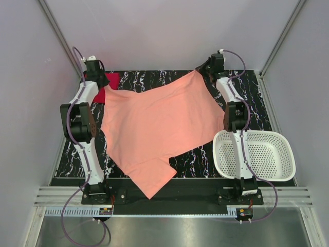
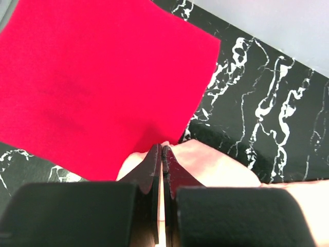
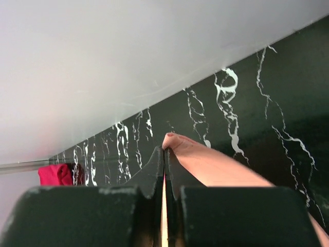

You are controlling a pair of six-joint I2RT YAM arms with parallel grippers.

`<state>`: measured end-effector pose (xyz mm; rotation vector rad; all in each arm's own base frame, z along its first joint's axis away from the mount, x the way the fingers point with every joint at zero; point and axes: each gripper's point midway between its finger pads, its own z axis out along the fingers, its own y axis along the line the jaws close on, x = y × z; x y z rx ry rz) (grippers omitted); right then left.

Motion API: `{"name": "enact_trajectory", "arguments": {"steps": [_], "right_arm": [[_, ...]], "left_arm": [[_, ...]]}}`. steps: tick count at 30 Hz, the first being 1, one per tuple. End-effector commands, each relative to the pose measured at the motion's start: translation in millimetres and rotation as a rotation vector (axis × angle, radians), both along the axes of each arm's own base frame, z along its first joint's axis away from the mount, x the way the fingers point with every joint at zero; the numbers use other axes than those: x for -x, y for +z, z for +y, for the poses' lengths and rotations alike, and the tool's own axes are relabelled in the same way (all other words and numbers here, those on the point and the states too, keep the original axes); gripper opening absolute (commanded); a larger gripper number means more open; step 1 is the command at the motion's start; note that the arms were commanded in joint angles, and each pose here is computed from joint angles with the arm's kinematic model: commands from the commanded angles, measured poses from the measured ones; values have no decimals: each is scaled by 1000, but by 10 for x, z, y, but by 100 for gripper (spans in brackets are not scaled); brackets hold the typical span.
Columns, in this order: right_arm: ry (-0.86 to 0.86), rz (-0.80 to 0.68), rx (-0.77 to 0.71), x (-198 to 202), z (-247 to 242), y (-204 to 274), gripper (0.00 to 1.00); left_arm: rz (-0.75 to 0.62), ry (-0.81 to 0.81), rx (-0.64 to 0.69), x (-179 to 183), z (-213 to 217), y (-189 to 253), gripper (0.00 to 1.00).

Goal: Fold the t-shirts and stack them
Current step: Fold the tshirt

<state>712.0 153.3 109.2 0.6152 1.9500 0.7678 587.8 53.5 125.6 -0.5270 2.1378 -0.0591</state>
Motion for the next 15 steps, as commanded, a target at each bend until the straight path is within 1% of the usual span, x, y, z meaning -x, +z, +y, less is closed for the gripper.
{"name": "enact_trajectory", "arguments": {"steps": [1, 3, 4, 5, 6, 8, 10, 11, 12, 13, 15], "right_arm": [[-18, 0, -7, 19, -18, 246, 0], [-26, 24, -7, 60, -50, 253, 0], [-25, 41, -6, 90, -60, 240, 0], [-20, 44, -6, 110, -55, 275, 0], [-16, 71, -3, 152, -61, 242, 0], [-5, 89, 4, 192, -81, 238, 0], [2, 116, 8, 262, -89, 245, 0], [3, 136, 14, 299, -106, 193, 0], [7, 158, 17, 347, -116, 173, 0], [7, 156, 20, 379, -131, 261, 0], [6, 187, 31, 462, -175, 202, 0]], "left_arm": [[-21, -2, 3, 106, -150, 377, 0], [-32, -16, -4, 231, -296, 552, 0], [8, -6, -15, 365, -319, 437, 0], [13, -9, -14, 434, -396, 444, 0], [22, 12, -24, 596, -359, 478, 0], [32, 14, -6, 757, -517, 482, 0], [1, 19, 13, 899, -573, 632, 0], [24, 21, 22, 1003, -626, 526, 0], [11, 20, 23, 1075, -646, 618, 0], [21, 24, 18, 1135, -654, 615, 0], [41, 39, 23, 1257, -650, 582, 0]]}}
